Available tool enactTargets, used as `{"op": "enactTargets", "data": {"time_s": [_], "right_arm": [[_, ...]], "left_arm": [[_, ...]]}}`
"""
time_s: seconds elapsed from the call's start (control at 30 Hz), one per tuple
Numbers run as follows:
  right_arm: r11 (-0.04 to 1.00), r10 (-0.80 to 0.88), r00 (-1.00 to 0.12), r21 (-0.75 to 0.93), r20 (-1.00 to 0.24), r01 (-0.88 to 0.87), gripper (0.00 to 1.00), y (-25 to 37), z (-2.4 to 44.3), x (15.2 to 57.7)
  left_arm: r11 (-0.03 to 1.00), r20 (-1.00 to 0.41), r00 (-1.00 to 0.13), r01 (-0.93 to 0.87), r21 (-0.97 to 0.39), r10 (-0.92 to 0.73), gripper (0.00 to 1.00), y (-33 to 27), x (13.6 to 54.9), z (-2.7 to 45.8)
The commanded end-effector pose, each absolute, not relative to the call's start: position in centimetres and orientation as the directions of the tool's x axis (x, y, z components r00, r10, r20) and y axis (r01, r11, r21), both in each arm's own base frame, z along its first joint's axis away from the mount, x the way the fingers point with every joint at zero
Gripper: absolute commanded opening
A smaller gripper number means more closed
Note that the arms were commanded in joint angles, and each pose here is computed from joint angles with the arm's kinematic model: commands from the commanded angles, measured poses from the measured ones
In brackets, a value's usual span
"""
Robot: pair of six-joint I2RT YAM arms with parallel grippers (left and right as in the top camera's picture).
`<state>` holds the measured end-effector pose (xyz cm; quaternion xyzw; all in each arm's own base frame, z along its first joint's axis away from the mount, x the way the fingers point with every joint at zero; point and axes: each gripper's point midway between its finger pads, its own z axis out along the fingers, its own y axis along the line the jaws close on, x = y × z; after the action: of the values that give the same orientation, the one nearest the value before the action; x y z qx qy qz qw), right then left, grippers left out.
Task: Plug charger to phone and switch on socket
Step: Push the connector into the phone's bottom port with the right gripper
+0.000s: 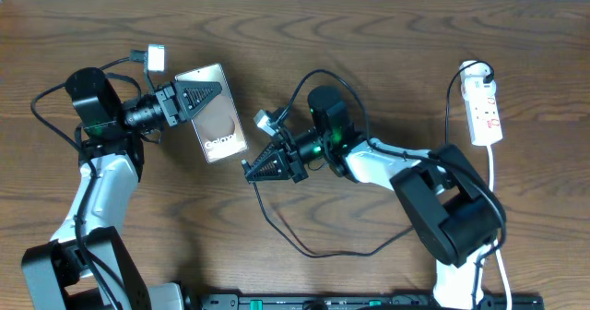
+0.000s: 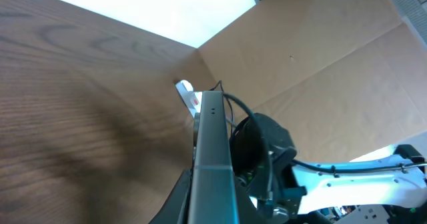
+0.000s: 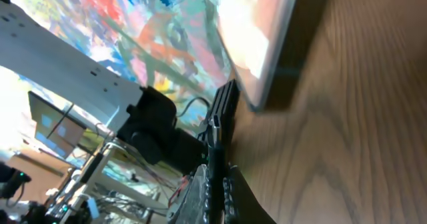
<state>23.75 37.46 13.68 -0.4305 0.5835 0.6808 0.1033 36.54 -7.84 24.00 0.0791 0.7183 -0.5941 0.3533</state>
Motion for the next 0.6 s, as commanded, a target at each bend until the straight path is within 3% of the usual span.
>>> {"op": "enactTargets", "data": {"time_s": [0.0, 0.57], "right_arm": [[-0.314, -0.389, -0.628, 0.738, -0.674, -0.597, 0.01, 37.20, 13.14, 23.40], [-0.340, -0.368, -0.596, 0.700, -0.714, -0.628, 0.01, 37.32, 13.74, 23.51]], "left_arm": [[0.283, -0.619, -0.727, 0.552, -0.785, -0.297, 0.08, -7.93, 36.40, 24.09], [0.270, -0.617, -0.735, 0.556, -0.786, -0.281, 0.07, -8.74, 36.21, 24.07]]}}
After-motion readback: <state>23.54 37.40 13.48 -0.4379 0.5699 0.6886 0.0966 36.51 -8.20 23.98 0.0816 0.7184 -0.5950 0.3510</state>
